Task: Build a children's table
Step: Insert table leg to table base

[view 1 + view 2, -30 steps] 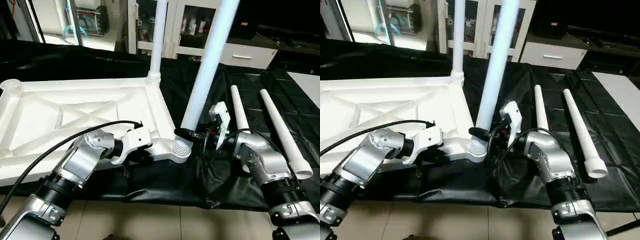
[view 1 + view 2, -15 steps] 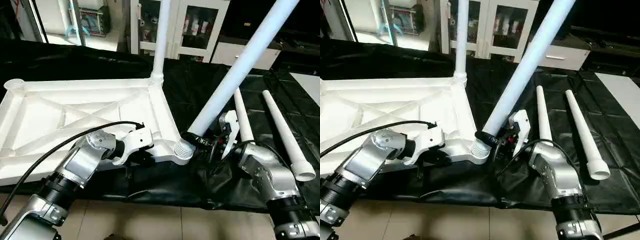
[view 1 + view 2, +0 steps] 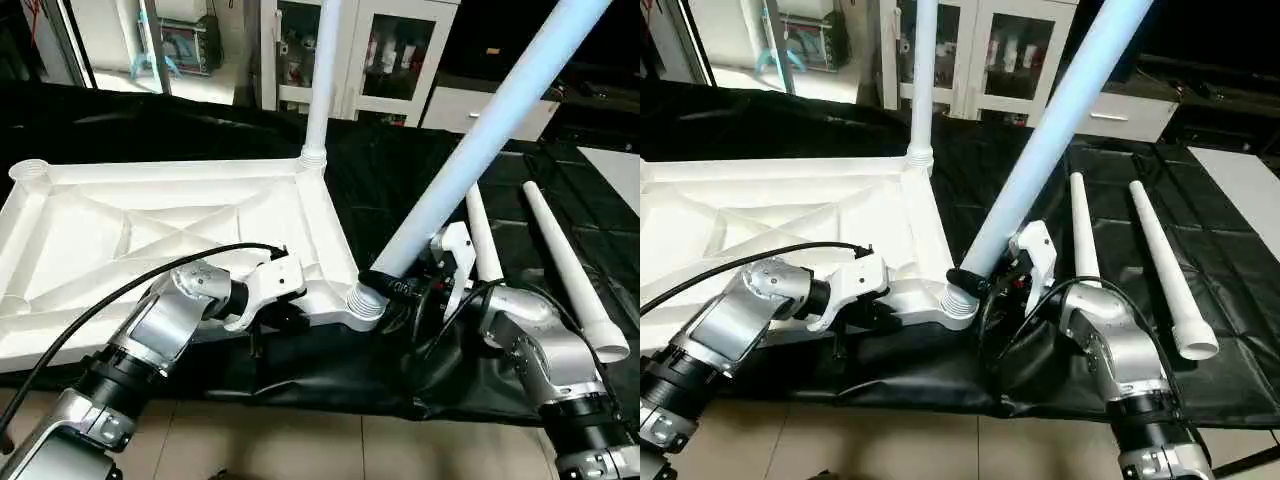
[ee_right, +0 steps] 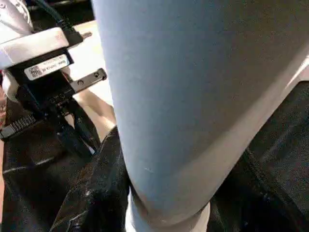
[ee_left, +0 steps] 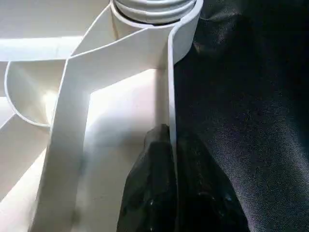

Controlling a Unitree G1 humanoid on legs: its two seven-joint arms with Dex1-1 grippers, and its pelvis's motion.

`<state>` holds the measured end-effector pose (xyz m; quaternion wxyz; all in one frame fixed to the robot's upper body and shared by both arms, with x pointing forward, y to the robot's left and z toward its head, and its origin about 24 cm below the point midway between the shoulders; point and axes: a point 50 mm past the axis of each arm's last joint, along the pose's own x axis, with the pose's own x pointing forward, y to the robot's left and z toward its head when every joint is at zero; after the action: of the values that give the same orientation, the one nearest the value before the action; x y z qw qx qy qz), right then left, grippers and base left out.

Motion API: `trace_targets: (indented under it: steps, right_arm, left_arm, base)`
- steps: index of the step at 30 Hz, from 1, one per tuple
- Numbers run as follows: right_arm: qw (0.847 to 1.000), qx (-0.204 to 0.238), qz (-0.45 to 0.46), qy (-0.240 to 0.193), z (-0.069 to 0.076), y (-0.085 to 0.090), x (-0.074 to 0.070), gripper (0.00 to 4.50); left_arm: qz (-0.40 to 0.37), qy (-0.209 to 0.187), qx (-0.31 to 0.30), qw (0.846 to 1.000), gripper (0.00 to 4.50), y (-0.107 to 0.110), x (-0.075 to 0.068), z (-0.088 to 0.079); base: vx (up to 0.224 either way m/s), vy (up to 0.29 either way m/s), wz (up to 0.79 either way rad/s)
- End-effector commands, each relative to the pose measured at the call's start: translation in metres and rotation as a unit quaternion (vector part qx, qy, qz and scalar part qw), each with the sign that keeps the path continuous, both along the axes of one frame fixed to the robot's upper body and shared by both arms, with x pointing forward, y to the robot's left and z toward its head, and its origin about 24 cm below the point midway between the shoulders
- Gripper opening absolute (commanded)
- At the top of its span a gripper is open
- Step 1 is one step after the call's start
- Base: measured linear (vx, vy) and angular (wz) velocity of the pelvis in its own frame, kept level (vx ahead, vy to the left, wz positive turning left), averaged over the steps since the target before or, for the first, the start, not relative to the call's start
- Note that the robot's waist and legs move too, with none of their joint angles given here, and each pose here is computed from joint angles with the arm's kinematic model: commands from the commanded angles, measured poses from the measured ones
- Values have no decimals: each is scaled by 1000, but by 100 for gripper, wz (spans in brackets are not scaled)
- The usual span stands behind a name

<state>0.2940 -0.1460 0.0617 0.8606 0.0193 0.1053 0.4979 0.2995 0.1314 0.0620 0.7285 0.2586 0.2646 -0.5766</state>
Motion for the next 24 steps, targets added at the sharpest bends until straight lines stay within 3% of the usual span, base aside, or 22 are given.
trace_targets:
  steps: [1, 13, 21, 24]
  right_arm:
    - [993, -57, 27, 100, -40, 0, -18, 186]
    - [986, -66, 14, 153, -53, -1, -17, 186]
    - [983, -122, -2, 137, -63, 1, -10, 186]
    - [985, -115, 7, 128, -59, 6, -9, 186]
  left_arm:
    - [-3, -17, -16, 1000, 0, -4, 4, 9]
    - [-2, -14, -18, 1000, 0, -5, 4, 9]
    - [-4, -13, -20, 1000, 0, -6, 3, 8]
    - [-5, -14, -18, 1000, 0, -6, 3, 9]
  base:
    - [0, 0, 0]
    - [0, 0, 0]
    - [0, 0, 0]
    - [0, 0, 0]
